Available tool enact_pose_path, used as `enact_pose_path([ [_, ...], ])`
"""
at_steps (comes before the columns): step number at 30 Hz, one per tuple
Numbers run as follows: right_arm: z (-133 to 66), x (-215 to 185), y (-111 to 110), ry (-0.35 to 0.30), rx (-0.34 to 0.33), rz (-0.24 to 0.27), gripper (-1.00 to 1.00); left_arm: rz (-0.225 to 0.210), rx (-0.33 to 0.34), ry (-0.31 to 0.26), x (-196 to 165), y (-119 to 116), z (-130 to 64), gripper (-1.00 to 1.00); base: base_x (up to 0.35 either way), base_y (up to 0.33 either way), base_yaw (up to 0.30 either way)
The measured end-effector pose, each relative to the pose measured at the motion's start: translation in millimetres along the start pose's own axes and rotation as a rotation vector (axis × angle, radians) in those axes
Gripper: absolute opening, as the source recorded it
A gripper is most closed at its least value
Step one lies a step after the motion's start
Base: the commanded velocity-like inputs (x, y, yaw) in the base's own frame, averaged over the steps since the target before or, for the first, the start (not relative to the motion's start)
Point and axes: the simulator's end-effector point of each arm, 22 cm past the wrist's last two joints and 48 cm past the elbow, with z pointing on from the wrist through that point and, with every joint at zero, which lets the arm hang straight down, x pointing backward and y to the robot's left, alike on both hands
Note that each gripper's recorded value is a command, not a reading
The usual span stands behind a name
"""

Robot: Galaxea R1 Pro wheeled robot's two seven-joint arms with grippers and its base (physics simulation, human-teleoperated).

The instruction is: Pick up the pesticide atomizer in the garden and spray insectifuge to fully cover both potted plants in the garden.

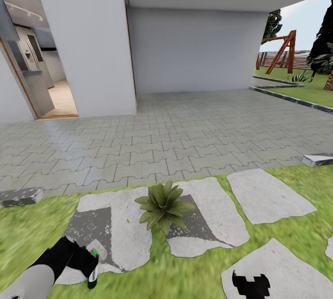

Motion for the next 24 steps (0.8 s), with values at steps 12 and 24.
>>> enact_pose_path([
  [12, -1.4, 9, -9, 0.01, 0.017, -0.003, 1.0, -0.128, 0.006, 0.033, -107, -11, -30.2, -1.0, 0.0, 0.0, 0.0],
  [24, -1.3, 11, -14, 0.013, 0.027, 0.001, 1.0, -0.12, 0.057, 0.197, -83, -28, -36.3, -1.0, 0.0, 0.0, 0.0],
])
